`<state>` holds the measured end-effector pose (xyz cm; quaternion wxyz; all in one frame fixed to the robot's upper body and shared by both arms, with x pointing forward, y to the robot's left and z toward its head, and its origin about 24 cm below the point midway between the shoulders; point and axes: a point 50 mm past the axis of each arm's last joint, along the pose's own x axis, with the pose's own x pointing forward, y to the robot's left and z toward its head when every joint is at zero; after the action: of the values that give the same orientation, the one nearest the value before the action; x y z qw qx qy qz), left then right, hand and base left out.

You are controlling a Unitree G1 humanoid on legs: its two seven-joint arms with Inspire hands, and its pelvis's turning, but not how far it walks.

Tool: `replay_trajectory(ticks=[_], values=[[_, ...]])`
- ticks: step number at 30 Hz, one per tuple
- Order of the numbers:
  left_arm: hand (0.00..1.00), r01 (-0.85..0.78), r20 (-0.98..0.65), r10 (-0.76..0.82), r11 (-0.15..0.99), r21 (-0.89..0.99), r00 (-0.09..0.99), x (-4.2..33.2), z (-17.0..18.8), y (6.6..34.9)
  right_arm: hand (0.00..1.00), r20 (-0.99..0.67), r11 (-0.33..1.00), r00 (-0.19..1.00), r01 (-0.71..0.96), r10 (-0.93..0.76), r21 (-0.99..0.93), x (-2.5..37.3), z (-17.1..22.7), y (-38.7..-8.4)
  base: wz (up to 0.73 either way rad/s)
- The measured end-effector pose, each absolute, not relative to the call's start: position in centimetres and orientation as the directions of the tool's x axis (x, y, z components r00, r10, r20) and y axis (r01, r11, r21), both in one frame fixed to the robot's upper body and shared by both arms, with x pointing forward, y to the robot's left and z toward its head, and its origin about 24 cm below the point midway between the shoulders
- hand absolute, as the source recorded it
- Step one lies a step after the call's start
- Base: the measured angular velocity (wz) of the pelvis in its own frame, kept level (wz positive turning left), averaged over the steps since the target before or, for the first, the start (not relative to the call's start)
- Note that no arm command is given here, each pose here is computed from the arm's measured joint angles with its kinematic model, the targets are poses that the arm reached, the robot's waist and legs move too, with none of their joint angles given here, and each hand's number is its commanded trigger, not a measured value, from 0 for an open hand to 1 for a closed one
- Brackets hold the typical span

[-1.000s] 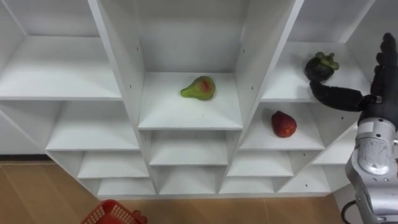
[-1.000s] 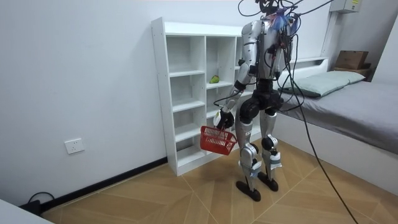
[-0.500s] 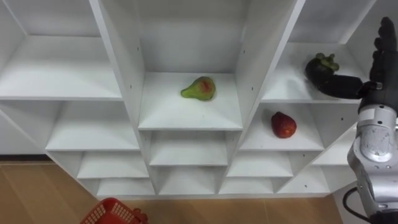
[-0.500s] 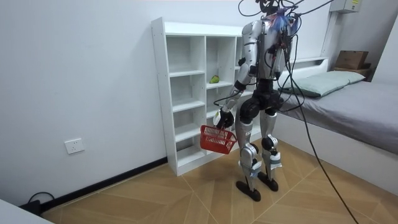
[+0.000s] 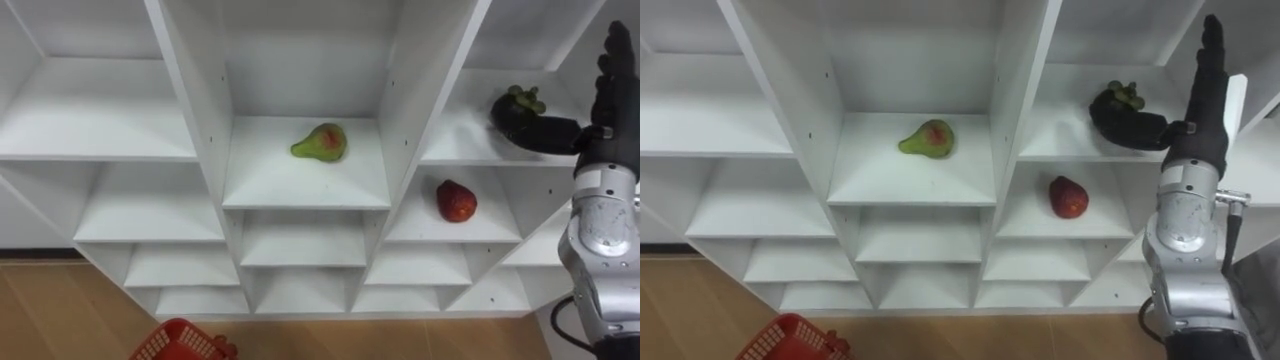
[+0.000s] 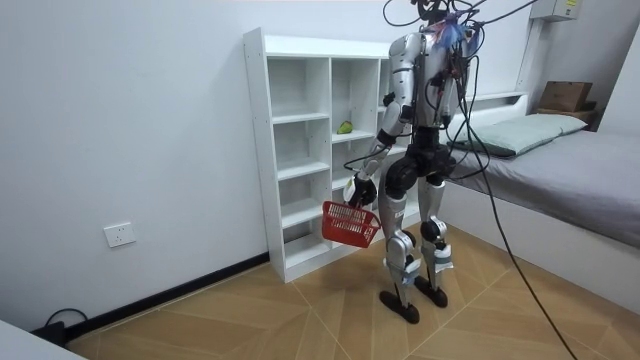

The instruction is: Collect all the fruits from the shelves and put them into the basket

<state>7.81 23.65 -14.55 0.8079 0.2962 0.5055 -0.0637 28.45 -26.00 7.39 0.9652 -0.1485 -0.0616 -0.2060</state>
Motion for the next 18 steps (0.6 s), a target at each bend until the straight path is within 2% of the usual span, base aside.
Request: replay_trajectory(ticks=[6,18], values=[[1.00,0.397,-0.850,0.202,0.816,0.420,0.486,8.0,-14.4,23.7,0.00,0.096,0.875,0.922,0.386,-0.375,-0.293,28.5,6.0,-26.4,0.00],[1.00,0.392,-0.849,0.204,0.817,0.422,0.488,8.3,-14.4,23.7,0.00,0.078,0.876,0.947,0.318,-0.312,-0.362,29.3,6.3,-26.4,0.02]])
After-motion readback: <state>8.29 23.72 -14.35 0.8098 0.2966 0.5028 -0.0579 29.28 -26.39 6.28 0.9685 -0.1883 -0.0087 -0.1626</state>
